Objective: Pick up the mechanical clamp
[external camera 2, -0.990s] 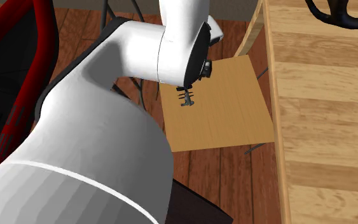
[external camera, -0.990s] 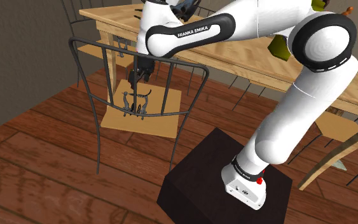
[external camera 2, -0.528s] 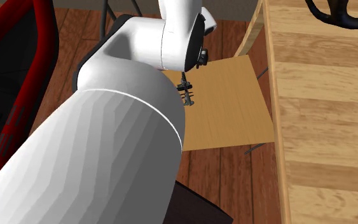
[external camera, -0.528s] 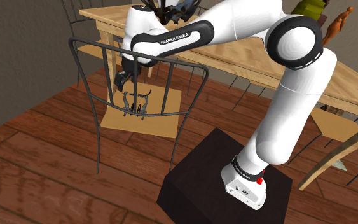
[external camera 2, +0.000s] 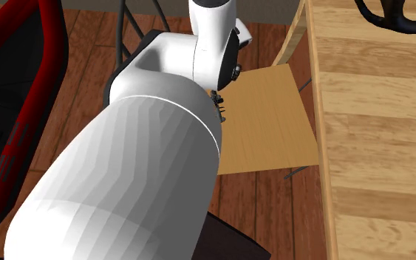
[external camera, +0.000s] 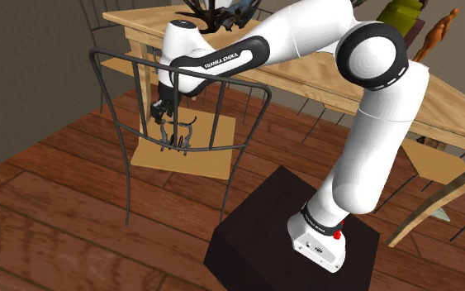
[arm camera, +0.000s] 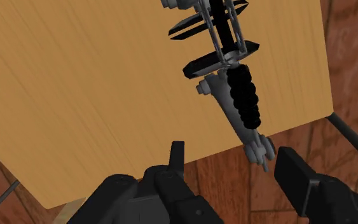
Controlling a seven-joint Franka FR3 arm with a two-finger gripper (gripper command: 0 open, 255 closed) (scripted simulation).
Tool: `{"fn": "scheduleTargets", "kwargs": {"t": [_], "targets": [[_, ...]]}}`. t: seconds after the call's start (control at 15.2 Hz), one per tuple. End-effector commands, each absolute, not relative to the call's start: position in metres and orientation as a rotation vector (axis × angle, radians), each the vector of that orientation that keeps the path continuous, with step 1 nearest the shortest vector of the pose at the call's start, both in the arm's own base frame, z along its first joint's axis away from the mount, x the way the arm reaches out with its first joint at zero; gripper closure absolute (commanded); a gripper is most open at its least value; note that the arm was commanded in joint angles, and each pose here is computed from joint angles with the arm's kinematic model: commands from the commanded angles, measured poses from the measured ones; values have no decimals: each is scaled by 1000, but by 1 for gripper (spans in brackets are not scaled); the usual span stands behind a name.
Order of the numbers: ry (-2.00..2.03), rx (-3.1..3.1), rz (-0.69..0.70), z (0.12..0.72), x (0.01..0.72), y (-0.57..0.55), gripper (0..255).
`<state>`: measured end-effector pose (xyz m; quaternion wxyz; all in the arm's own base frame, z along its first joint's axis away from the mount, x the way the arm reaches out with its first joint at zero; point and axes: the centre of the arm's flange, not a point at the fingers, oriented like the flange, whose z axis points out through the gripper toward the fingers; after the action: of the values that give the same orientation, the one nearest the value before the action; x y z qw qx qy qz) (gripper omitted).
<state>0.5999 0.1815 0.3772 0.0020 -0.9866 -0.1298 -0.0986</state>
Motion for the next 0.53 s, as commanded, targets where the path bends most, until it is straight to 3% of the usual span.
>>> {"fn": "scheduleTargets", "kwargs": {"t": [0.0, 0.46], "targets": [[-449, -3101, -276, 362, 595, 190, 255], [-449, -3101, -276, 367, 597, 186, 255]]}}
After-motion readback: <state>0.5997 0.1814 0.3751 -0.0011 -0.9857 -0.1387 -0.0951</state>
